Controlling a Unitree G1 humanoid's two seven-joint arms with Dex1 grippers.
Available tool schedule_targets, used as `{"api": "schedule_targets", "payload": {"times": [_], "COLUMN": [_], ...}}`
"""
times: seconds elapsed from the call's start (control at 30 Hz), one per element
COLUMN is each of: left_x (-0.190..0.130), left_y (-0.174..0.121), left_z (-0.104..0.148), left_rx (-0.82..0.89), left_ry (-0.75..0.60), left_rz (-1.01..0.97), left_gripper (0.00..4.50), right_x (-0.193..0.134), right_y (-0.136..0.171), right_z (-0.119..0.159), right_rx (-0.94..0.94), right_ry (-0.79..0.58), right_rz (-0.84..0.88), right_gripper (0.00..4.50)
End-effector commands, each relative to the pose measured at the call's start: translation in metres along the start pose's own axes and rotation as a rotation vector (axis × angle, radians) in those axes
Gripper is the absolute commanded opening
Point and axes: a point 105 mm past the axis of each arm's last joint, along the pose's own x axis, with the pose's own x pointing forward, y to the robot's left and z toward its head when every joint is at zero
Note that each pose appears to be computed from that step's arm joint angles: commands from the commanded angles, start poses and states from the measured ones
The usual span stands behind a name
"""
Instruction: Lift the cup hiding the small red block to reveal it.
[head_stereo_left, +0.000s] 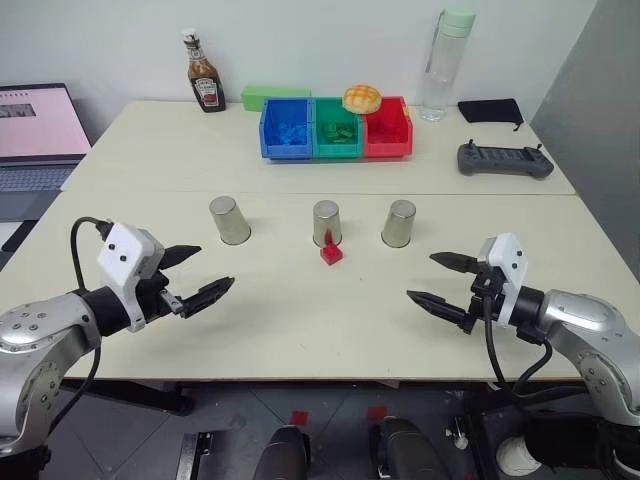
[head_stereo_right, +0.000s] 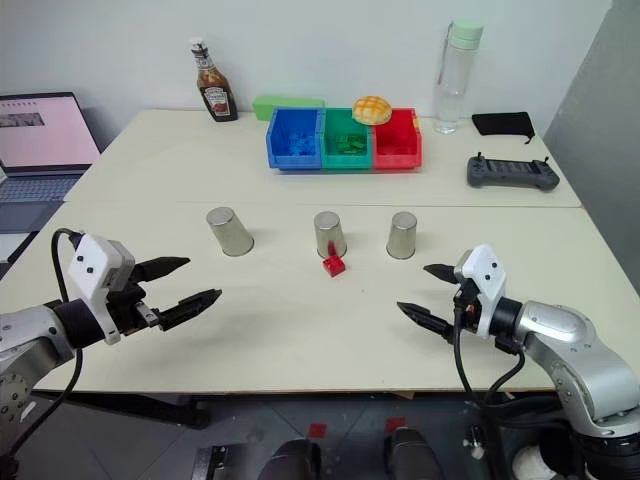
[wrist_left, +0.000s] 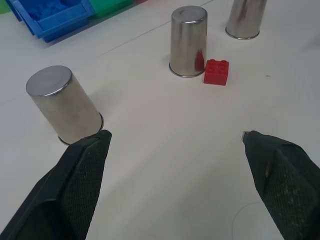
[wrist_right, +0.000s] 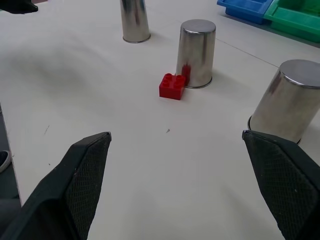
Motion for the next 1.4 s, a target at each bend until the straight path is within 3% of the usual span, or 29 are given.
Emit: {"api": "schedule_targets", "payload": {"times": [0.03,1.4], "left_x": [0.0029,0.0013], "left_y": [-0.0003,0.0005], "left_z": [0.0092,0.0049], "left_rx": [0.032,0.037], "left_ry": [-0.027,-0.003], "left_rz": [0.008,-0.001], "left_gripper": [4.5,4.5], "right_x": [0.0009,-0.0002], "right_y": [0.0048,0.0081], "right_z": [0.0117,0.0102], "right_rx": [-0.03,-0.033], "right_ry": [-0.04,-0.034], "right_rz": [0.008,0.019], "right_gripper": [4.47,4.47]}}
